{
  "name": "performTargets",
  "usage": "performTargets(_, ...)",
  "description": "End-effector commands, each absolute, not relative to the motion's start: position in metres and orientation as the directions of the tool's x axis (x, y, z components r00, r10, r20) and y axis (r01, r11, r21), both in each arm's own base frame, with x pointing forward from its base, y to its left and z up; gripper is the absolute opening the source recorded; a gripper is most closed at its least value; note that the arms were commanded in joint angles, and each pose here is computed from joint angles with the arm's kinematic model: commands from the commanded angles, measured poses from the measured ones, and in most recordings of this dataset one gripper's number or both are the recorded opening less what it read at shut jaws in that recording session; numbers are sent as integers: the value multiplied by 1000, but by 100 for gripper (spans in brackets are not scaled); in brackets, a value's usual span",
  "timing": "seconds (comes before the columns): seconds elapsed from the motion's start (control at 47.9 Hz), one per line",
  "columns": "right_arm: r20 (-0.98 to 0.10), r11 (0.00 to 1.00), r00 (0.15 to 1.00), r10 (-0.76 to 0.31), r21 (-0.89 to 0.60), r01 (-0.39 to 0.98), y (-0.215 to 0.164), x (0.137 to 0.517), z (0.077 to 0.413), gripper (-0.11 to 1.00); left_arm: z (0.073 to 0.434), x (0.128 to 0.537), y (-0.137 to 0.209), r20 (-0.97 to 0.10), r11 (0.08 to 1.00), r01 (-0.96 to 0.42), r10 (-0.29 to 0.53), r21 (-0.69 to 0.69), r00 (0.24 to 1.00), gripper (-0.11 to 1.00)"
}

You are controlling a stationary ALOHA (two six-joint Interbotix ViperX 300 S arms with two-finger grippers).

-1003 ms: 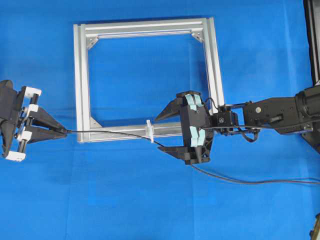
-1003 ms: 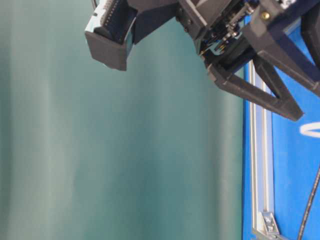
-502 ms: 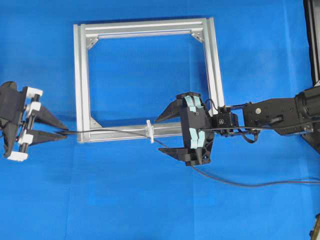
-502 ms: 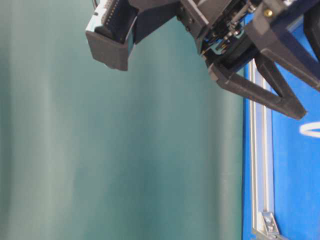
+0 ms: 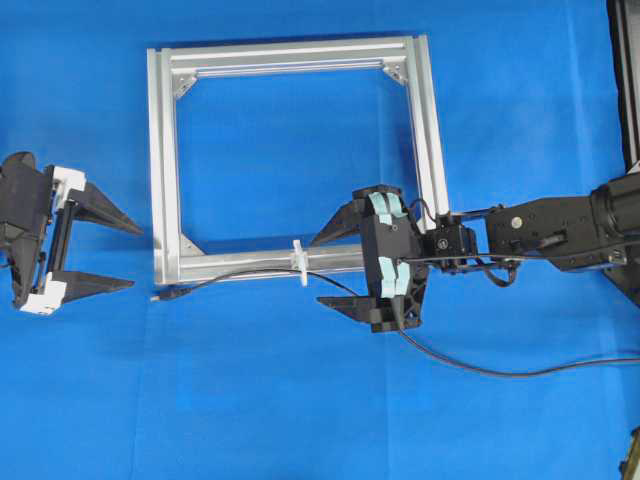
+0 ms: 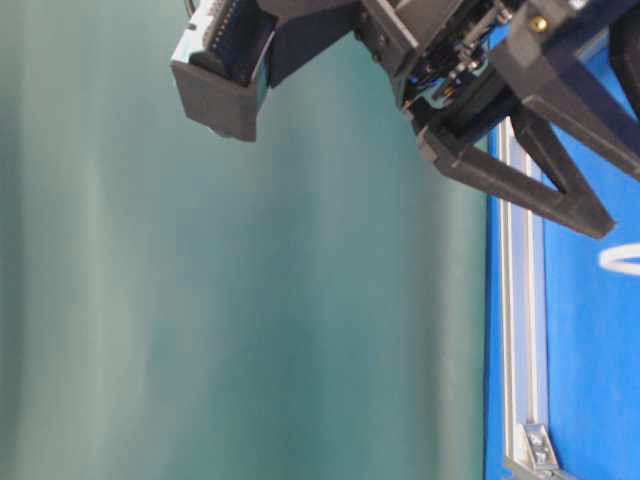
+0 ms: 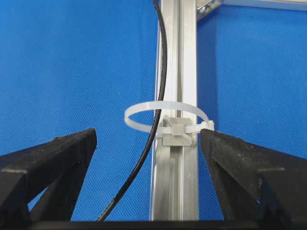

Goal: Insert the wire through the string loop located in the center.
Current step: 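Pull the plug leftward through the loop with the left gripper, then release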

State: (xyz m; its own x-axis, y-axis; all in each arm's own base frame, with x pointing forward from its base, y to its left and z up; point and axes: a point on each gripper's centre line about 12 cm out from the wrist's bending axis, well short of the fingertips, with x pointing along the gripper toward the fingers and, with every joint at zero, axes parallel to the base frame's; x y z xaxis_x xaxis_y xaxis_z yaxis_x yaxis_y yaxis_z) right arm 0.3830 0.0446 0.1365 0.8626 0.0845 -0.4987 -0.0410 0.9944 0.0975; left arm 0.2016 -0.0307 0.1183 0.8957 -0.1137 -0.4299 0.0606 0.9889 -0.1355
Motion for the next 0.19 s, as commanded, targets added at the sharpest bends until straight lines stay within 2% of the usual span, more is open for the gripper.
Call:
performTargets(0.0,-446,993,891,88,104,-46,46,389,158,95,127,208,-31,-399,988,63,-114,-139,910,90)
performTargets(0.167,-443,993,892,92,105,-50,46,388,175,95,142,214,-33,-377,988,72,-119,-137,919,90)
